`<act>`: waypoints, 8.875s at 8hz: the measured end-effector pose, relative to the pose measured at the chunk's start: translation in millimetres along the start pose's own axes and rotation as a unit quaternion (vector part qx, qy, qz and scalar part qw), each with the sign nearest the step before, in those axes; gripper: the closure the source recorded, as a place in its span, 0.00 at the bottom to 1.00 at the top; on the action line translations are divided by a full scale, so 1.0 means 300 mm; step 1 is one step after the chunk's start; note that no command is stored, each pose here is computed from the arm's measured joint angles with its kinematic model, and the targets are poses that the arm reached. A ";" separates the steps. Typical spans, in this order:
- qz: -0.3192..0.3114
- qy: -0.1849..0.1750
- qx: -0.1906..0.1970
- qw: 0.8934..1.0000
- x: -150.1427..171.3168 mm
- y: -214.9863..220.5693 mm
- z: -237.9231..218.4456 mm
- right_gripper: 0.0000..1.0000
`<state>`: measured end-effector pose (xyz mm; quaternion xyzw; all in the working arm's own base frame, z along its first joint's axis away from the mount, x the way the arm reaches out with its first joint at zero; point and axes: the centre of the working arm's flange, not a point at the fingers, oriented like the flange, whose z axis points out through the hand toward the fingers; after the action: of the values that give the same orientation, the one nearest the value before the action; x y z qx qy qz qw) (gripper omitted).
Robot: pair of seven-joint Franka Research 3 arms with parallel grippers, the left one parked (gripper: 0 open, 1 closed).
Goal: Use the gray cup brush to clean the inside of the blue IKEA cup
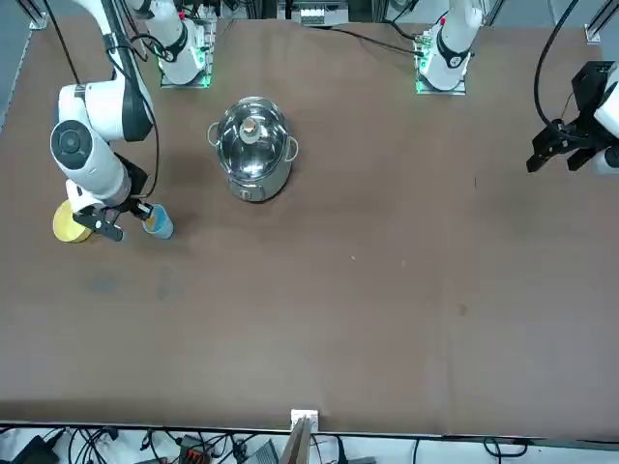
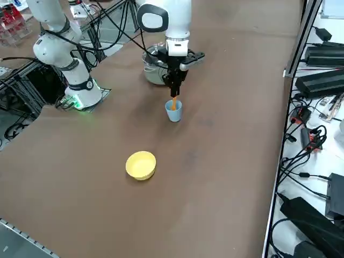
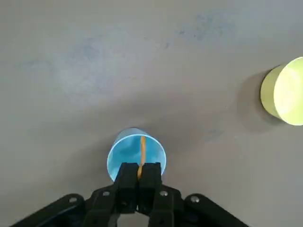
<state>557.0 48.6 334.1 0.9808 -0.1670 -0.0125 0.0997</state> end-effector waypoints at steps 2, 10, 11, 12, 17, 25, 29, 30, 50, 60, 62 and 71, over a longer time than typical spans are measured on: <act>0.001 0.000 0.000 1.000 -0.004 -0.015 0.008 0.97; 0.013 -0.009 -0.009 1.000 -0.053 -0.096 0.015 0.97; 0.014 -0.016 -0.014 1.000 -0.056 -0.088 0.020 0.97; 0.017 -0.022 -0.018 0.999 -0.055 -0.077 0.025 0.97; 0.037 -0.027 -0.022 0.999 -0.021 -0.009 0.036 0.97; 0.077 -0.006 -0.009 0.997 0.043 -0.050 0.027 0.97; 0.095 -0.008 -0.013 0.995 0.008 -0.130 0.045 0.97; 0.095 -0.014 -0.018 0.995 0.001 -0.132 0.049 0.97; 0.130 -0.034 -0.029 0.991 0.044 -0.152 0.026 0.97; 0.144 -0.073 -0.064 0.985 0.038 -0.083 0.050 0.97; 0.150 -0.072 -0.064 0.984 0.052 -0.062 0.054 0.97; 0.168 -0.068 -0.036 0.983 0.105 -0.165 0.025 0.97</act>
<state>602.6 82.5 317.1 0.9314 -0.3352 -0.0680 0.1245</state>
